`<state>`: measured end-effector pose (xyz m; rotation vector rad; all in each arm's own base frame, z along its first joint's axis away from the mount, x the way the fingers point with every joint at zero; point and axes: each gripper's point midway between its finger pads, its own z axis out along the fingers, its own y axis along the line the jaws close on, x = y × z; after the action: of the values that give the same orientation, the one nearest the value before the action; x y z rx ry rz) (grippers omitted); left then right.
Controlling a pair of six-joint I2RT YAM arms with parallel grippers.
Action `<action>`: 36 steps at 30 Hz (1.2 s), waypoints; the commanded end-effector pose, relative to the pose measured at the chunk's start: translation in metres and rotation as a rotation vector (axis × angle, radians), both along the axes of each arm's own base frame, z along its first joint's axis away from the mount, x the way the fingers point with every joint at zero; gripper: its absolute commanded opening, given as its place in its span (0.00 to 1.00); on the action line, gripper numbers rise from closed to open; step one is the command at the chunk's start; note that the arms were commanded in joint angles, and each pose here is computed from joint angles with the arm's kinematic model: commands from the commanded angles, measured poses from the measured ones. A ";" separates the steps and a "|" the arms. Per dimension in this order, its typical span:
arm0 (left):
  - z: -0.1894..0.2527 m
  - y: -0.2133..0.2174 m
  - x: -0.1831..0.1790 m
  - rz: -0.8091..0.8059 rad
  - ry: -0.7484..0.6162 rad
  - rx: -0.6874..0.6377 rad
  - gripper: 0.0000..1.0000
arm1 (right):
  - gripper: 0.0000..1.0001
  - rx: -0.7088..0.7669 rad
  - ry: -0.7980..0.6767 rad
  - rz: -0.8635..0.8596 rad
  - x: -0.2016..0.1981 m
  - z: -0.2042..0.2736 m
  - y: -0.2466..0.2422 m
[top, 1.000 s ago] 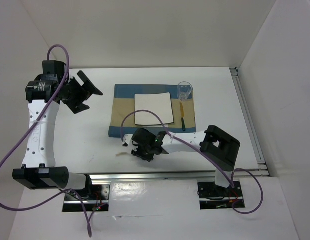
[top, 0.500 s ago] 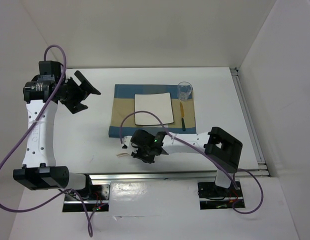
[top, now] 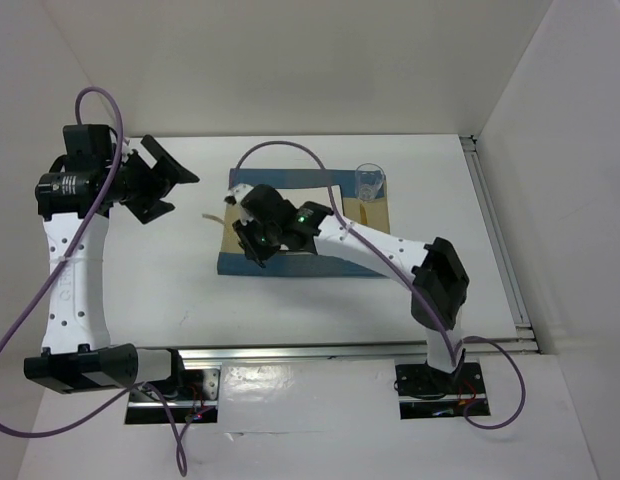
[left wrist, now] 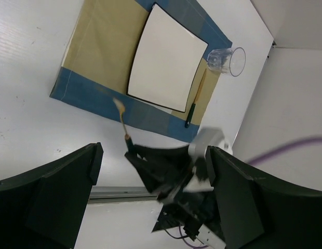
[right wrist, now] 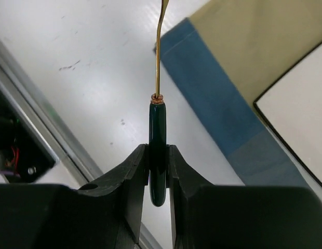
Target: Set the dinner table for one person
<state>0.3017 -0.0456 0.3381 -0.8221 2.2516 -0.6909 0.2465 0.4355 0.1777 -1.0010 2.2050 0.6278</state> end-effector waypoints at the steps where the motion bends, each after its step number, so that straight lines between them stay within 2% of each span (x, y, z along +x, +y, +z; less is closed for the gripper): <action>1: 0.016 -0.002 0.001 -0.016 -0.072 -0.002 1.00 | 0.00 0.051 0.104 -0.157 0.036 -0.001 -0.003; 7: 0.017 -0.004 -0.004 -0.019 -0.074 -0.017 1.00 | 0.00 0.168 0.156 -0.363 0.105 0.002 -0.002; 15: 0.010 -0.003 -0.007 -0.012 -0.054 -0.014 1.00 | 0.00 0.265 0.189 -0.556 0.147 -0.016 0.021; 21: 0.011 -0.002 -0.011 -0.004 -0.062 -0.005 1.00 | 0.00 0.299 0.223 -0.714 0.167 -0.046 0.027; 23: 0.010 -0.003 -0.013 -0.004 -0.051 -0.007 1.00 | 0.00 0.288 0.191 -0.757 0.173 -0.058 0.028; 25: 0.012 -0.003 -0.015 -0.004 -0.060 -0.005 1.00 | 0.00 0.310 0.111 -0.766 0.173 -0.053 0.040; 26: 0.008 -0.003 -0.015 -0.004 -0.050 -0.007 1.00 | 0.00 0.282 0.102 -0.765 0.171 -0.066 0.042; 36: 0.002 -0.004 -0.024 -0.006 -0.029 0.009 1.00 | 0.00 0.240 0.147 -0.802 0.171 -0.108 0.044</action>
<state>0.2836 -0.0501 0.3353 -0.8184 2.2530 -0.7076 0.3992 0.4739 0.0525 0.0120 2.4205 0.5319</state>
